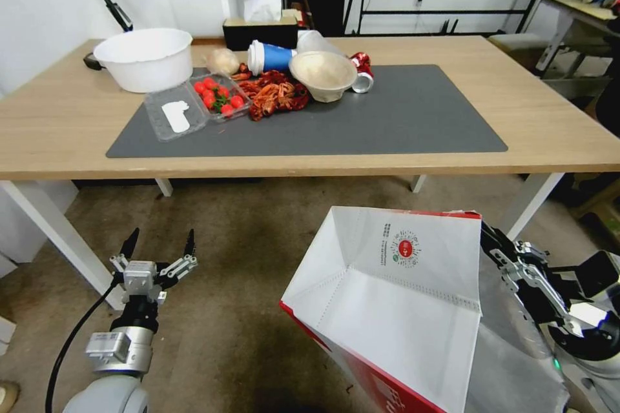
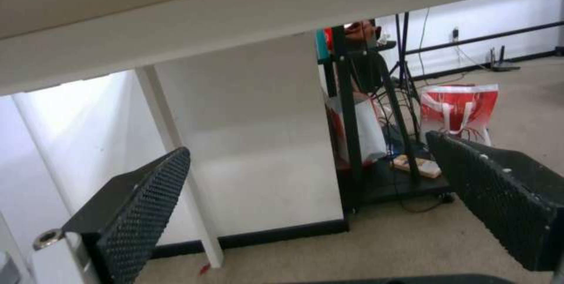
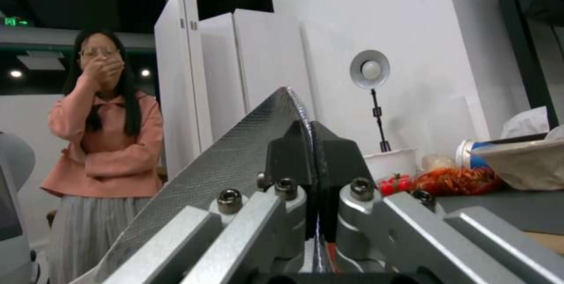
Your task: Pick up the food delivery bag from the floor and place it on the table.
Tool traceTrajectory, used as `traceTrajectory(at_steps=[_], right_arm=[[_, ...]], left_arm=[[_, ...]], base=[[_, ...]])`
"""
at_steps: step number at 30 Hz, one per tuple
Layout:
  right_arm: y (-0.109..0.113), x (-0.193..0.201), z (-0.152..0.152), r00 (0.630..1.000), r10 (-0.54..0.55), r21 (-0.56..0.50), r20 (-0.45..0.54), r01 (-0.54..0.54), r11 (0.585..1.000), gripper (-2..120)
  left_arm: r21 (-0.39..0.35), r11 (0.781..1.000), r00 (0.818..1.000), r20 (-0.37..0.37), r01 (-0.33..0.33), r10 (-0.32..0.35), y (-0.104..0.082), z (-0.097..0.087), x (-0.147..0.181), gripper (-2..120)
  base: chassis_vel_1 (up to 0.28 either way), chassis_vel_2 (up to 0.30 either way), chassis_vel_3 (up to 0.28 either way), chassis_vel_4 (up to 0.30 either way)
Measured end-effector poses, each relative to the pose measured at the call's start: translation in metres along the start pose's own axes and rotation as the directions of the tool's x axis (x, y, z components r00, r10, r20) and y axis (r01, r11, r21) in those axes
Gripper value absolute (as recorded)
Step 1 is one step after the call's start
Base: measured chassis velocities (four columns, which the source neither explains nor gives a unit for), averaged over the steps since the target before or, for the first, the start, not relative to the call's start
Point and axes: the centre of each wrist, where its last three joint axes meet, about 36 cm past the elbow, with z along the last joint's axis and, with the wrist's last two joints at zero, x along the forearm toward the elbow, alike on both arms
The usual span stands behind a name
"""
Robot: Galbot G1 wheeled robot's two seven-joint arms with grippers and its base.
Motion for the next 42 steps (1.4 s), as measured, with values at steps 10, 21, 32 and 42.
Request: traceTrajectory(at_steps=[10, 21, 32, 42], right_arm=[[0.0000, 0.0002, 0.0001, 1.000, 0.000, 0.001, 0.001, 0.000, 1.000, 0], [-0.0001, 0.0032, 0.0010, 1.000, -0.002, 0.005, 0.000, 0.002, 1.000, 0], [-0.0002, 0.0028, 0.0018, 1.000, -0.005, 0.004, 0.001, 0.005, 1.000, 0], [0.0006, 0.0014, 0.0010, 1.000, -0.010, 0.005, -0.003, 0.010, 1.000, 0]], left_arm=[[-0.002, 1.000, 1.000, 0.000, 0.003, -0.003, 0.0008, -0.0007, 0.0005, 100], [-0.003, 1.000, 1.000, 0.002, 0.007, -0.007, 0.0012, -0.0026, 0.0019, 100], [-0.008, 1.000, 1.000, 0.004, 0.015, -0.015, 0.0034, -0.0038, 0.0037, 100], [-0.008, 1.000, 1.000, 0.007, 0.016, -0.016, 0.0033, -0.0045, 0.0037, 100]], base=[[0.000, 0.000, 0.000, 0.000], [0.000, 0.000, 0.000, 0.000], [0.000, 0.000, 0.000, 0.000], [0.000, 0.000, 0.000, 0.000]])
